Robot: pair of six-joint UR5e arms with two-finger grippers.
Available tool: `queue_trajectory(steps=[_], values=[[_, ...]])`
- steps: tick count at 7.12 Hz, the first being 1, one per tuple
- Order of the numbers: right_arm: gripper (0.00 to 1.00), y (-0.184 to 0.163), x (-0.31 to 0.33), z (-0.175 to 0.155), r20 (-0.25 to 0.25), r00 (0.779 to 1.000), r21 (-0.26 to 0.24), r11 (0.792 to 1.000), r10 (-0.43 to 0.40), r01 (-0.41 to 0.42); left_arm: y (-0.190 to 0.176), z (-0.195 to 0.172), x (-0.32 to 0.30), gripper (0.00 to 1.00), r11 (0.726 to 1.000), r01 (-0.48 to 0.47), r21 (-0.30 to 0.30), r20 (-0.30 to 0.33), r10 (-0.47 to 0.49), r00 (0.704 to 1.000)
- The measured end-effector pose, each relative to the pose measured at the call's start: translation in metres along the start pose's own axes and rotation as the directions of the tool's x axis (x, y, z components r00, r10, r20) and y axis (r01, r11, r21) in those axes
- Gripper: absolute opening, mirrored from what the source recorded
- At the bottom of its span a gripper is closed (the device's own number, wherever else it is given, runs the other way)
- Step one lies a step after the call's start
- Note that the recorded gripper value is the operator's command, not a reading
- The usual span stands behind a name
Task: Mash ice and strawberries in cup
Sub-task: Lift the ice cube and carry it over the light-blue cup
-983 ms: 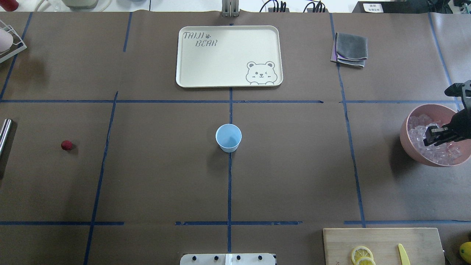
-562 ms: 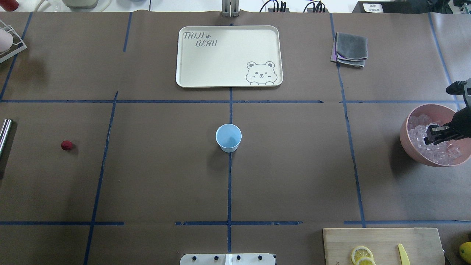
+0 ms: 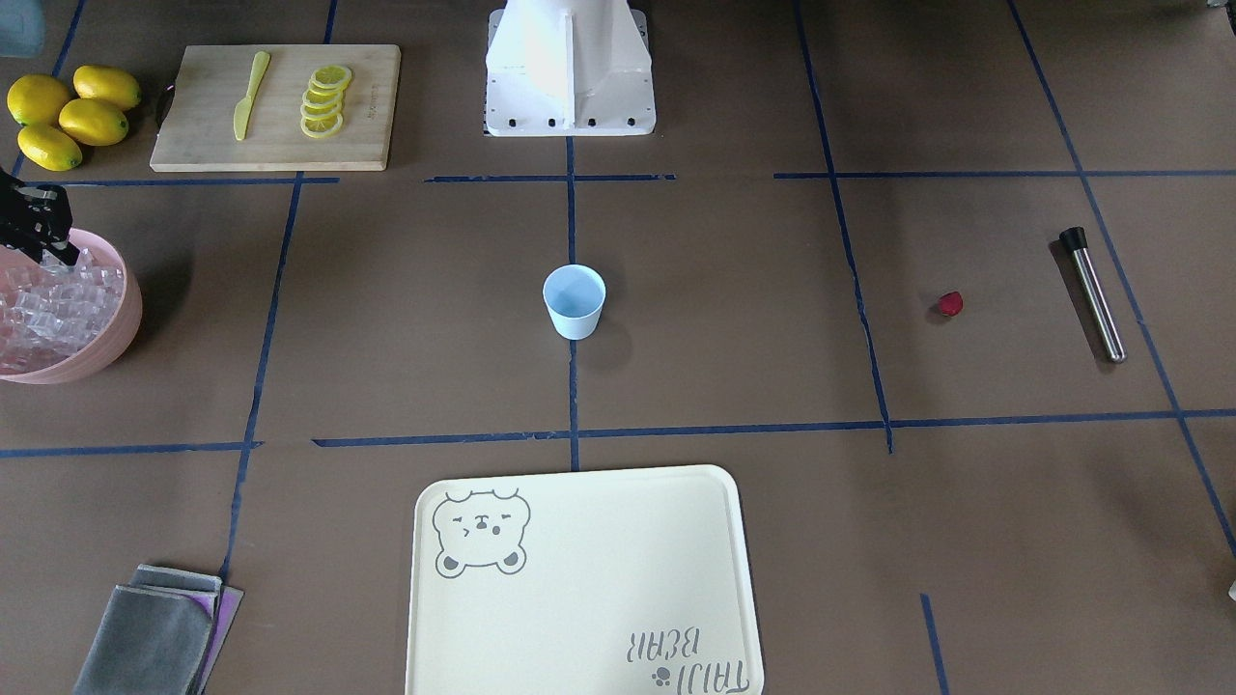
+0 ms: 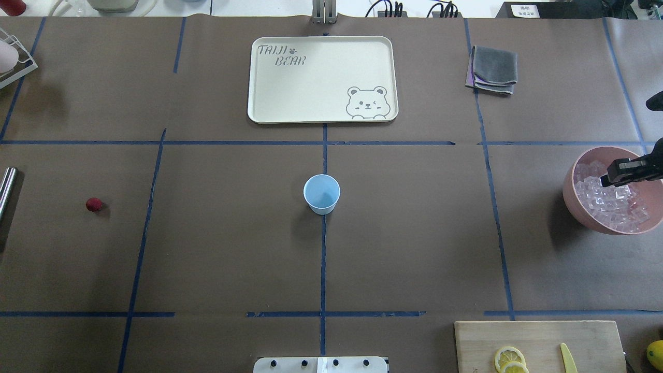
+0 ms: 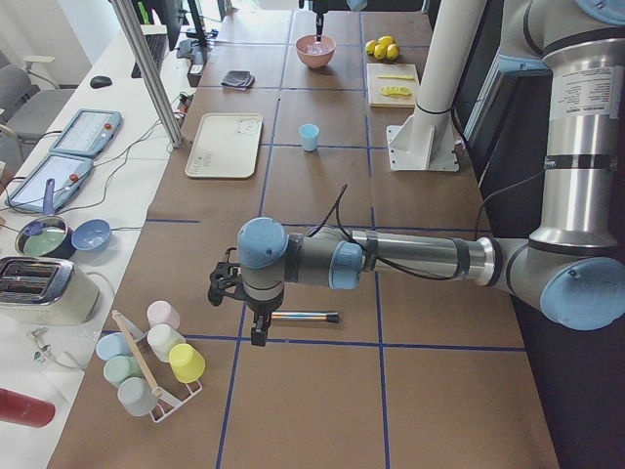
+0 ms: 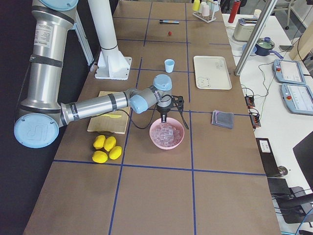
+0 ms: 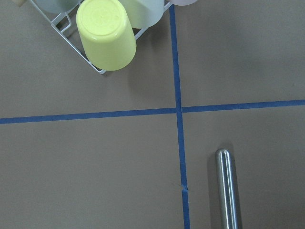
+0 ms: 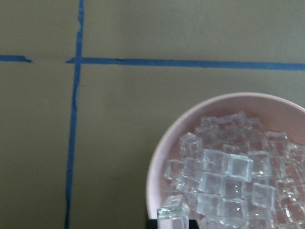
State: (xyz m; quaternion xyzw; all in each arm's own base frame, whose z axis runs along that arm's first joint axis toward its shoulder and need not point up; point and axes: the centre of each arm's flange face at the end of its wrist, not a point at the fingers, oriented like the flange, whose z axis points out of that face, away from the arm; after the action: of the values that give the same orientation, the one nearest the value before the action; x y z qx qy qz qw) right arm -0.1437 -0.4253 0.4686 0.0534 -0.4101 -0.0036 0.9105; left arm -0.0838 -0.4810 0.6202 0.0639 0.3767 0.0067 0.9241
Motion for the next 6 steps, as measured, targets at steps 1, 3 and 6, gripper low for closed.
queue_trajectory(steps=[1,3,6], values=[[0.0,-0.02,-0.031,-0.01,0.008,1.0,0.007,1.0,-0.011,0.011,0.0,0.0,0.0,1.0,1.0,0.0,0.0,0.0,0.0,1.0],[0.0,-0.051,-0.113,-0.02,0.022,0.998,-0.004,0.999,-0.051,0.051,0.0,-0.001,0.001,1.0,1.0,-0.003,0.002,0.0,0.003,1.0],[0.0,-0.044,-0.274,-0.003,0.011,0.998,-0.013,0.998,-0.064,0.064,0.0,-0.002,0.002,1.0,1.0,-0.003,0.003,0.001,0.003,1.0]])
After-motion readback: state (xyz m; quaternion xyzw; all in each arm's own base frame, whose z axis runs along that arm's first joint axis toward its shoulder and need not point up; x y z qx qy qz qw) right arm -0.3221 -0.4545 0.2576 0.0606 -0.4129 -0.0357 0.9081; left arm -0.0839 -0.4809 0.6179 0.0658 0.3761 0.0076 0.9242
